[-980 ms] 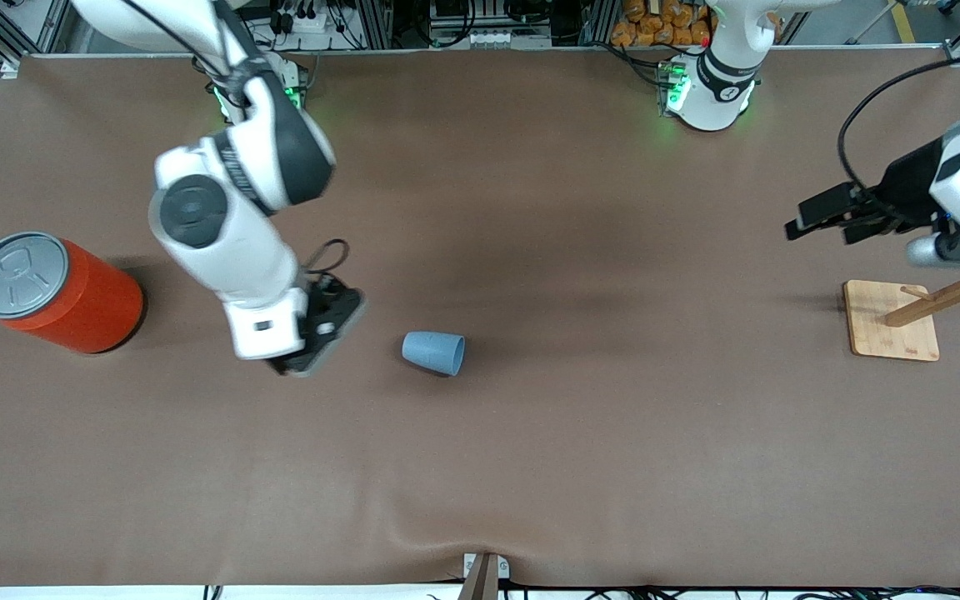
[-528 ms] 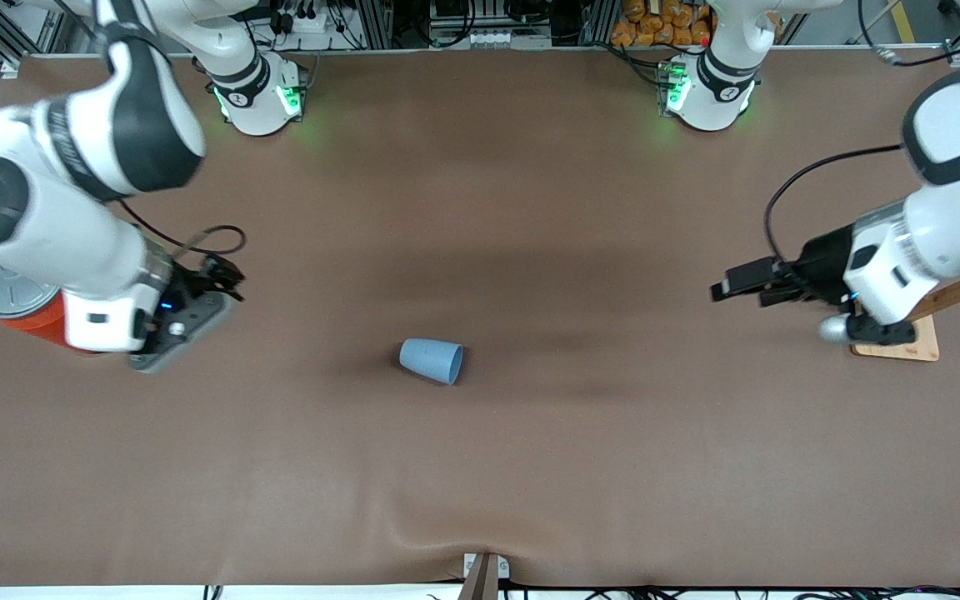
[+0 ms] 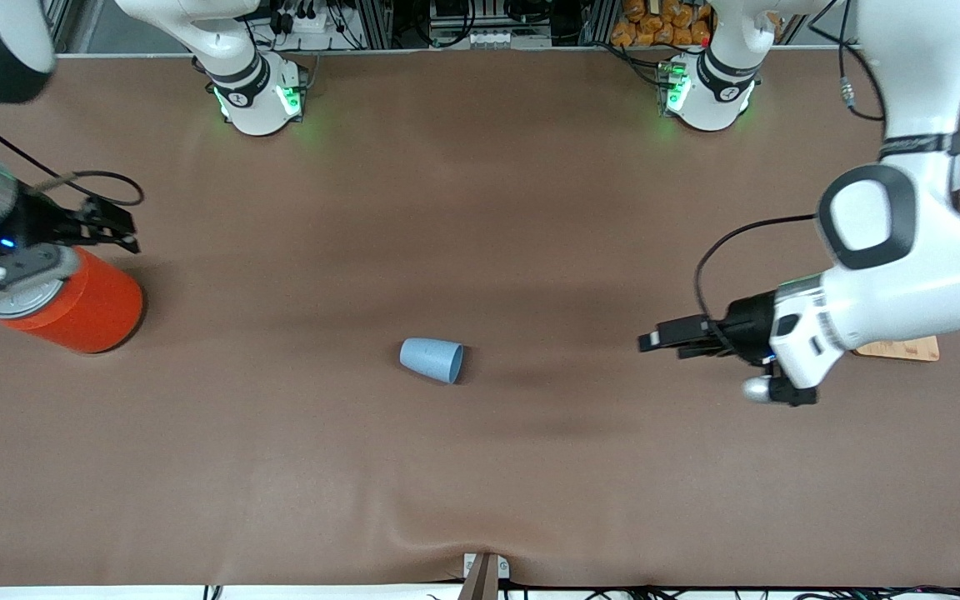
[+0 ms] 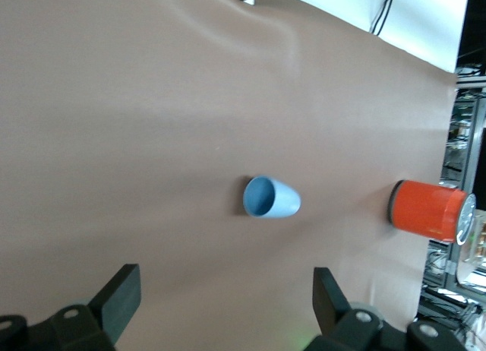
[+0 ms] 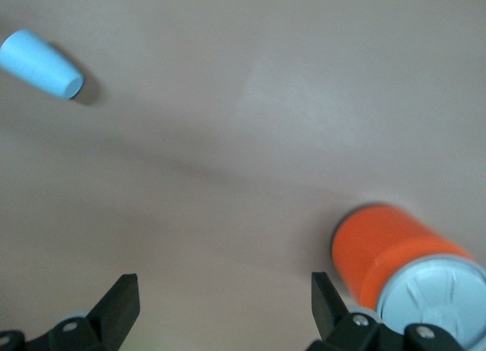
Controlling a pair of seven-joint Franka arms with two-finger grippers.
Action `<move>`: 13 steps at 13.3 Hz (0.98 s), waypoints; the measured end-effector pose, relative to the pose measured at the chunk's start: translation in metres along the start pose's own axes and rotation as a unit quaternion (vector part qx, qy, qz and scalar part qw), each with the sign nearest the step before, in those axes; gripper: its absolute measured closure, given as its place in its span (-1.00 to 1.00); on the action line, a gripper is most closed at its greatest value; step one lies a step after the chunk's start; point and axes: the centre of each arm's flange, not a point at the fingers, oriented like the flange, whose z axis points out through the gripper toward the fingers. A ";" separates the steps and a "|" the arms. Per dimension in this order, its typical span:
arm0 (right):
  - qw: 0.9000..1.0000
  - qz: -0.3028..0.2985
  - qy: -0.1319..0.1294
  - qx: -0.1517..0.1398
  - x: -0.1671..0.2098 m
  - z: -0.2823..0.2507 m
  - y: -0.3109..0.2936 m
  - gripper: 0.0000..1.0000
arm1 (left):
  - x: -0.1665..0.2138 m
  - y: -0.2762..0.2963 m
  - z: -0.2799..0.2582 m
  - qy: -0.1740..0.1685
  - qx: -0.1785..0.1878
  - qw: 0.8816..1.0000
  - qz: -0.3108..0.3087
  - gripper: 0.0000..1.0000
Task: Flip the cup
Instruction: 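Retract the right gripper to rest while the left gripper reaches the cup, then lower the left gripper onto the open rim of the blue cup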
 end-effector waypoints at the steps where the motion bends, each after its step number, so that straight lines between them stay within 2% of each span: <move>1: 1.000 0.030 0.000 0.000 -0.009 -0.006 0.011 -1.00 | -0.001 0.005 0.021 -0.007 -0.017 1.000 -0.006 -1.00; 4: 0.995 0.102 -0.006 0.003 -0.034 -0.021 0.026 -1.00 | -0.007 0.007 0.085 -0.042 -0.069 0.996 -0.026 -1.00; 8: 0.991 0.130 -0.010 0.006 -0.052 -0.027 0.029 -1.00 | -0.008 -0.024 0.153 -0.067 -0.134 0.989 -0.020 -1.00; 11: 0.988 0.150 -0.028 0.010 -0.060 -0.024 0.037 -1.00 | -0.021 -0.028 0.217 -0.060 -0.185 0.981 -0.028 -1.00; 13: 0.986 0.163 -0.036 0.012 -0.065 -0.023 0.043 -1.00 | -0.029 -0.034 0.250 -0.056 -0.187 0.980 -0.026 -1.00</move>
